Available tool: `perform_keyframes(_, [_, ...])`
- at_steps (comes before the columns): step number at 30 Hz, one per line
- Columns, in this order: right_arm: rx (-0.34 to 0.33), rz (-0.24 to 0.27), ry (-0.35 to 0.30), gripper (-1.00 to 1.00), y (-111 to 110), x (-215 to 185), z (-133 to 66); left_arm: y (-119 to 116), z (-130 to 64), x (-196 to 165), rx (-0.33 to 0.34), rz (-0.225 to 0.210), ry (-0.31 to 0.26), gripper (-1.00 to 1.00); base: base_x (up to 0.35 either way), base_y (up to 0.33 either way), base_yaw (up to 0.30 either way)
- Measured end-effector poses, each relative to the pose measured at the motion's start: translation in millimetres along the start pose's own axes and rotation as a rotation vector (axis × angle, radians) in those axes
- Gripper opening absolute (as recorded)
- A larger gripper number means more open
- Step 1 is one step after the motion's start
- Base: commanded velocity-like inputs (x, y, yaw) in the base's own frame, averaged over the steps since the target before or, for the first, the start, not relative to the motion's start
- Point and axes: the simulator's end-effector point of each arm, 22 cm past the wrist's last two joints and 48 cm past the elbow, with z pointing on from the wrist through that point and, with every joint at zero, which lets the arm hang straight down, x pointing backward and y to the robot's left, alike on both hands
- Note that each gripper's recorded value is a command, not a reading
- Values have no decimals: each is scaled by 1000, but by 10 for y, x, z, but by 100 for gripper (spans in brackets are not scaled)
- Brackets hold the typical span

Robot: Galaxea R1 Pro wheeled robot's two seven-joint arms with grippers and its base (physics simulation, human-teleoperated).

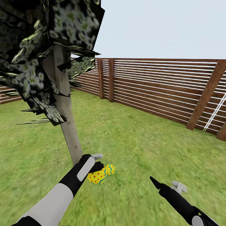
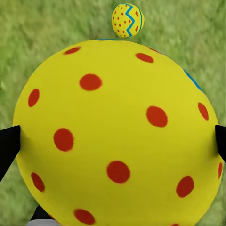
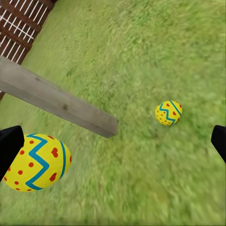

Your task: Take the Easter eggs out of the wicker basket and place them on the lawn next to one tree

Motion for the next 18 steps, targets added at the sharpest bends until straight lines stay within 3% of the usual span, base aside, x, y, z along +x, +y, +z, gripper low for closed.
perform_keyframes(5, [0, 0, 0, 100, -1, 0, 0, -1, 1, 1, 0, 0, 0, -100, 123, -257, 162])
perform_keyframes(18, [-3, 0, -1, 100, 5, -6, -2, 1, 6, -14, -1, -6, -8, -100, 116, -261, 8])
